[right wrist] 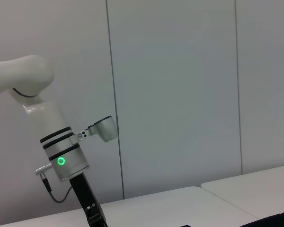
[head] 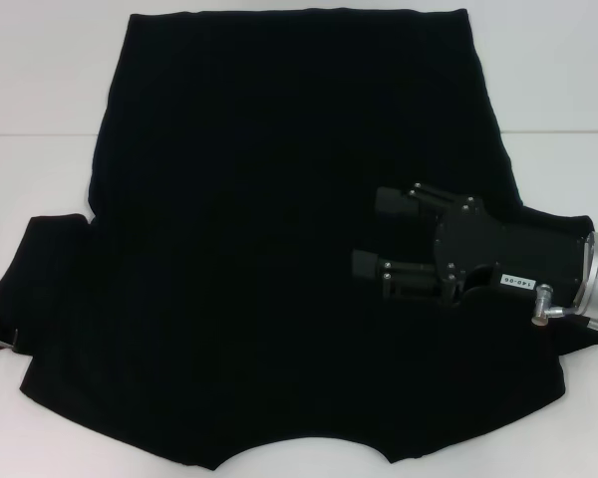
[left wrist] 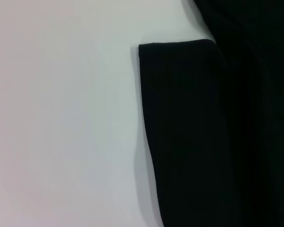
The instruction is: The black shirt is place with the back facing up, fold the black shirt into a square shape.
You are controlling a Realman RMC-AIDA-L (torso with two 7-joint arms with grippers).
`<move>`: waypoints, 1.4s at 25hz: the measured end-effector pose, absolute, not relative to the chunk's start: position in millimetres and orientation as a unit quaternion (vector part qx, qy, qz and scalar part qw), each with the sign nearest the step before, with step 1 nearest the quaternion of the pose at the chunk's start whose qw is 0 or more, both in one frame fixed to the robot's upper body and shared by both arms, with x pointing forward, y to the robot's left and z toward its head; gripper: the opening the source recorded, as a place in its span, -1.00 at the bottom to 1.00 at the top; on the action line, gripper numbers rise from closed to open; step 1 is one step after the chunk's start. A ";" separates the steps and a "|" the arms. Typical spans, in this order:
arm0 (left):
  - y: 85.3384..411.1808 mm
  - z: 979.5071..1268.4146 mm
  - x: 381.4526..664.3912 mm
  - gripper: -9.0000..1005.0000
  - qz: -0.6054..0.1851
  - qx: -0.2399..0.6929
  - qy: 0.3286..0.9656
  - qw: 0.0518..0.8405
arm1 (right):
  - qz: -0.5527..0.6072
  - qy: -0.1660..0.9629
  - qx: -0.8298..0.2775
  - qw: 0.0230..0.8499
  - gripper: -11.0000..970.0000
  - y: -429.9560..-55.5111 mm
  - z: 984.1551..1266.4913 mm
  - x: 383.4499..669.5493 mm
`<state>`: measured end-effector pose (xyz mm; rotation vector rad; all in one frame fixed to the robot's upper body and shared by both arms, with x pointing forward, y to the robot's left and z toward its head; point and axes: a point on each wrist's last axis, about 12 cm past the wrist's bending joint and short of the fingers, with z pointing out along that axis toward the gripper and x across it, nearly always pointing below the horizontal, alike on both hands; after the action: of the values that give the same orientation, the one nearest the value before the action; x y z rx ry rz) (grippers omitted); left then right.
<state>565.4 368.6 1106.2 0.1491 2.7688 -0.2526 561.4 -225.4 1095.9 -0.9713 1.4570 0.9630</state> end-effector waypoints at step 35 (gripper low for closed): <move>357.6 1107.7 573.8 -0.94 -0.079 0.076 0.977 0.184 | 0.409 0.609 -0.409 0.543 0.89 -226.3 1097.2 560.3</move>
<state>573.8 357.6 1107.7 0.2148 2.7538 -0.2221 560.3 -226.3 1097.2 -0.9696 1.4454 0.9700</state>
